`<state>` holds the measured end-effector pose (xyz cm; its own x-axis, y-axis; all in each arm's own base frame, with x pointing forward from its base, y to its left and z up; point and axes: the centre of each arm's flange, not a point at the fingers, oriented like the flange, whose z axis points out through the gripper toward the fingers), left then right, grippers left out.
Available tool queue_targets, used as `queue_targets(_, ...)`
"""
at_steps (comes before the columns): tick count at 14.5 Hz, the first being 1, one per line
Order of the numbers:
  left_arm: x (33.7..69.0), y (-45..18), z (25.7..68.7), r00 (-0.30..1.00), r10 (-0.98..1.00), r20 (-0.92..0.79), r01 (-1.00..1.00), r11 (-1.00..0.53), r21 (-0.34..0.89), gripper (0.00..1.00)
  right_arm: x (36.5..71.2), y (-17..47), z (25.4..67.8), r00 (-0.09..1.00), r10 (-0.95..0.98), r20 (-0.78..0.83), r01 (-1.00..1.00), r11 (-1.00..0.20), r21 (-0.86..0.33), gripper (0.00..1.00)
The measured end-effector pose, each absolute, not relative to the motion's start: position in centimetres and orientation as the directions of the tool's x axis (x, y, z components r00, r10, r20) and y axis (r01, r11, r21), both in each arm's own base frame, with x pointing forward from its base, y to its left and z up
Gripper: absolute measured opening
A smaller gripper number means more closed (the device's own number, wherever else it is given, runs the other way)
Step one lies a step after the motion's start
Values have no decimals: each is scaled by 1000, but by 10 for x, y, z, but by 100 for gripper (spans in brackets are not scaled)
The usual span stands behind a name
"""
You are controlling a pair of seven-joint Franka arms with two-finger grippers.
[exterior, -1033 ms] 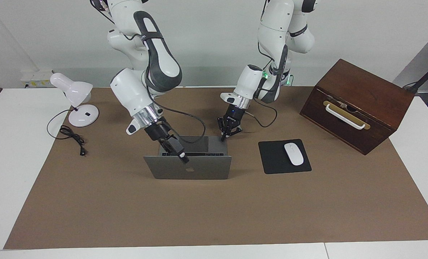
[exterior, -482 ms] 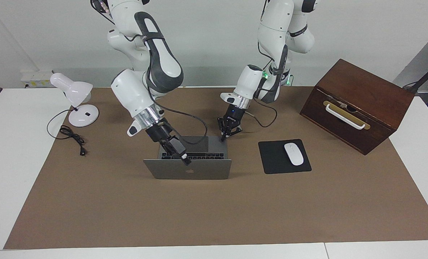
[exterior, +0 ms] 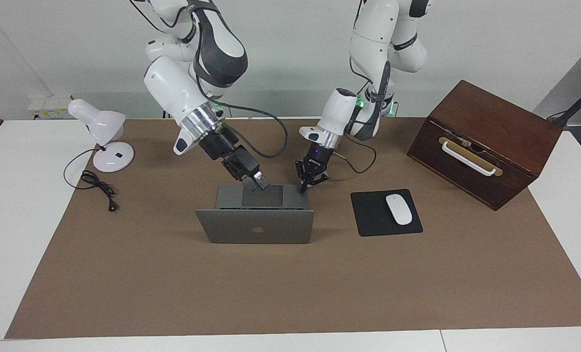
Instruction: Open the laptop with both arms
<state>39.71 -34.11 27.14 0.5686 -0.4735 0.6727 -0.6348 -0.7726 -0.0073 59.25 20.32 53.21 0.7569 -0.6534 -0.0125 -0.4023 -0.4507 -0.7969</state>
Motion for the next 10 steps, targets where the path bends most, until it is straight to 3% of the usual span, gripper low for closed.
queue_targets(5, 409, -349, 295, 575, -400, 714, -598, -801, 33, 1, 592, 131, 555, 894, -406, 191, -235, -787, -571, 100)
queue_targets(10, 421, -341, 320, 619, -362, 697, -557, -828, 65, 1, 590, 60, 543, 964, -89, 249, -21, -965, -261, 100)
